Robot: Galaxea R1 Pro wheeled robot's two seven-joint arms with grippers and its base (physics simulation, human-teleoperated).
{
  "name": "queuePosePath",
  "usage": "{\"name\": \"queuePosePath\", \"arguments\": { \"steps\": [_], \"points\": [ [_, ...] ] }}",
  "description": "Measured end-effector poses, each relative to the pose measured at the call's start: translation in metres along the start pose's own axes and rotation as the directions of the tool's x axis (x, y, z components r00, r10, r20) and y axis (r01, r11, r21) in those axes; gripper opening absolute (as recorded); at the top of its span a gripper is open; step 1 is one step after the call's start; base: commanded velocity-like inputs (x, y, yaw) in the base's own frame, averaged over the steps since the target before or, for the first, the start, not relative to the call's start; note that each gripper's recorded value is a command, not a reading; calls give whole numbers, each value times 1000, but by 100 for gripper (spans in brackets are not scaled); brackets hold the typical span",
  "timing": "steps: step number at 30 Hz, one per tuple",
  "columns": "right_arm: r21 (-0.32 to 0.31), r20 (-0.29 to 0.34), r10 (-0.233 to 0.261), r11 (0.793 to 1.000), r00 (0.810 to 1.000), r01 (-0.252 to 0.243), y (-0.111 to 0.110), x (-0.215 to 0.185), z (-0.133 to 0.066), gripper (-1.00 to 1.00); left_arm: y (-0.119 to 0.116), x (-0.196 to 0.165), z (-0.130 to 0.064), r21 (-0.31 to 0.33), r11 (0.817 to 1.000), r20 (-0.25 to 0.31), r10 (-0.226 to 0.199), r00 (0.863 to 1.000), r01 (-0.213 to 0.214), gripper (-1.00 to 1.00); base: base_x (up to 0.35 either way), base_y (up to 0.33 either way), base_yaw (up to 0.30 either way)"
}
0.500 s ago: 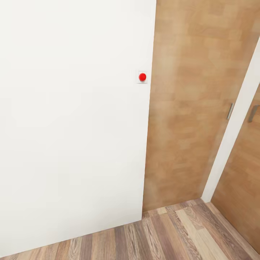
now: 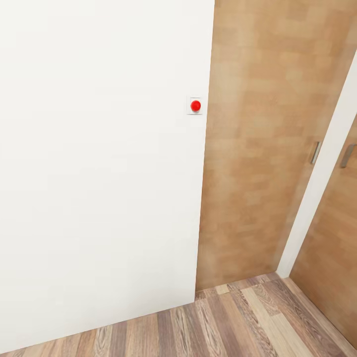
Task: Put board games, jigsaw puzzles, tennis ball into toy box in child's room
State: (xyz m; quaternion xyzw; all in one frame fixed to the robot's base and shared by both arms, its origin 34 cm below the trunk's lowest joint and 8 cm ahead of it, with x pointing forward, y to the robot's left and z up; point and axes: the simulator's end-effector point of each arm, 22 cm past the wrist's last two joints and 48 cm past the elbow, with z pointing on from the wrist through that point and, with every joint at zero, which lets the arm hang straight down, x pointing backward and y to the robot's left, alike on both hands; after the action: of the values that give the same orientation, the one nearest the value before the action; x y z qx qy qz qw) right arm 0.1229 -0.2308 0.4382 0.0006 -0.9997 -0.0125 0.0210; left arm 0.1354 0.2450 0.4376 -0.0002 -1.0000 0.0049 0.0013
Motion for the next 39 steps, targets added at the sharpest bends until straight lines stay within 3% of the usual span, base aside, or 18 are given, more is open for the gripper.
{"name": "queuePosePath", "arguments": {
  "steps": [9, 21, 39],
  "points": [
    [0, 14, -2, 1000, 1000, 2, 0, -2, 0, 100, 2, -11, 0, -2, 1000, 47, 1, 999, -1, 100, 0, 0, 0],
    [-2, 19, -3, 1000, 1000, 3, 2, -3, 0, 100, -1, -10, 0, 1, 1000, 46, -2, 999, 2, 100, 0, 0, 18],
    [2, 18, -13, 1000, 1000, 13, 2, -3, 0, 100, 1, -14, 0, -2, 1000, 64, 3, 998, -3, 100, 0, 0, 238]
  ]
}}
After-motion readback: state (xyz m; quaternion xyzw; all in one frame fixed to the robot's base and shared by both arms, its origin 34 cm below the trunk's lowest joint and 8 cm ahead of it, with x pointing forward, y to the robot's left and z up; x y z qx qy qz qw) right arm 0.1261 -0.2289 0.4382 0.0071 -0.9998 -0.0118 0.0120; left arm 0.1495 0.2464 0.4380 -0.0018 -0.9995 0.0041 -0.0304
